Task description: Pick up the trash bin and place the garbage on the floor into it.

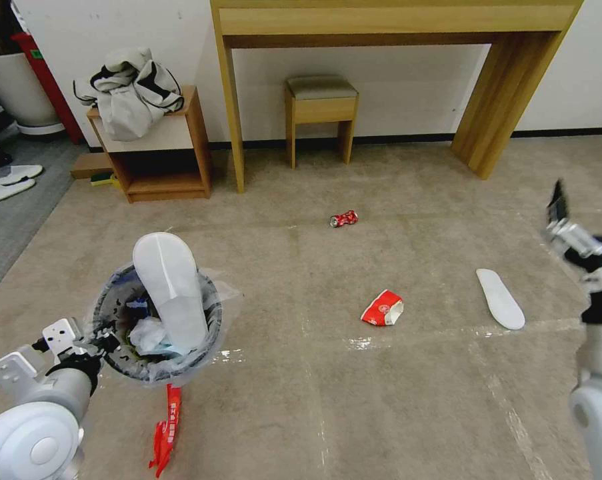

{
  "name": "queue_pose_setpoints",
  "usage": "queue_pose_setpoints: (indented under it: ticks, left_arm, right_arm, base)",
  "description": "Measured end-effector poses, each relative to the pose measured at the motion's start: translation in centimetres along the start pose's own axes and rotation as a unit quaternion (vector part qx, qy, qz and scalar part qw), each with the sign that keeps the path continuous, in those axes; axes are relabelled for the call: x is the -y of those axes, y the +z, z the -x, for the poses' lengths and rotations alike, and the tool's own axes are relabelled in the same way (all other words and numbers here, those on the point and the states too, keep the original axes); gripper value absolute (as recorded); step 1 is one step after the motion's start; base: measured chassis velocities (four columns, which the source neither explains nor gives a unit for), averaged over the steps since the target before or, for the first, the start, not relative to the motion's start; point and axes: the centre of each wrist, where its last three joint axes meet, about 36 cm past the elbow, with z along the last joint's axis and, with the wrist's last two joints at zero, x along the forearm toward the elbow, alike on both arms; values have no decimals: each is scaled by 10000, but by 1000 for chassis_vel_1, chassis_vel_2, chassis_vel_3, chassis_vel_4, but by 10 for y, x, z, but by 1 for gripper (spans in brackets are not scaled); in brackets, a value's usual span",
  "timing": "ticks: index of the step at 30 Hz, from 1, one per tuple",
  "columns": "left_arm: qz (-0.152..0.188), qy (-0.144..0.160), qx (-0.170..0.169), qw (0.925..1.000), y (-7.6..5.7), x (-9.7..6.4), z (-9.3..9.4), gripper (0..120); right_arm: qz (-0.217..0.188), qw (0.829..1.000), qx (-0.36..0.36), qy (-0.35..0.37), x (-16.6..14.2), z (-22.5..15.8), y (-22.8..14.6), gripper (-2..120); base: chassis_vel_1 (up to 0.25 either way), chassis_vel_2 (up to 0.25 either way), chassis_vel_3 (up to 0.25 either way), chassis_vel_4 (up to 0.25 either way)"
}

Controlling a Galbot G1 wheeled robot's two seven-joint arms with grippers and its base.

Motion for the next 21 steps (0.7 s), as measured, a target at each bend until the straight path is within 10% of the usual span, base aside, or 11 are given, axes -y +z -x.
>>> queue_pose_setpoints:
  ticks: [13, 21]
  left_arm:
    - [-18, 15, -6, 10000, 3, 2, -1, 0]
    - [10, 13, 3, 10000, 4, 1, 0, 0]
  right_arm:
    - [545, 9852, -1613, -187, -19, -2, -19, 100]
    - [1080, 9874, -1148, -163, -27, -1, -9, 100]
  base:
    - [0, 0, 0, 0]
    - [0, 0, 0, 0]
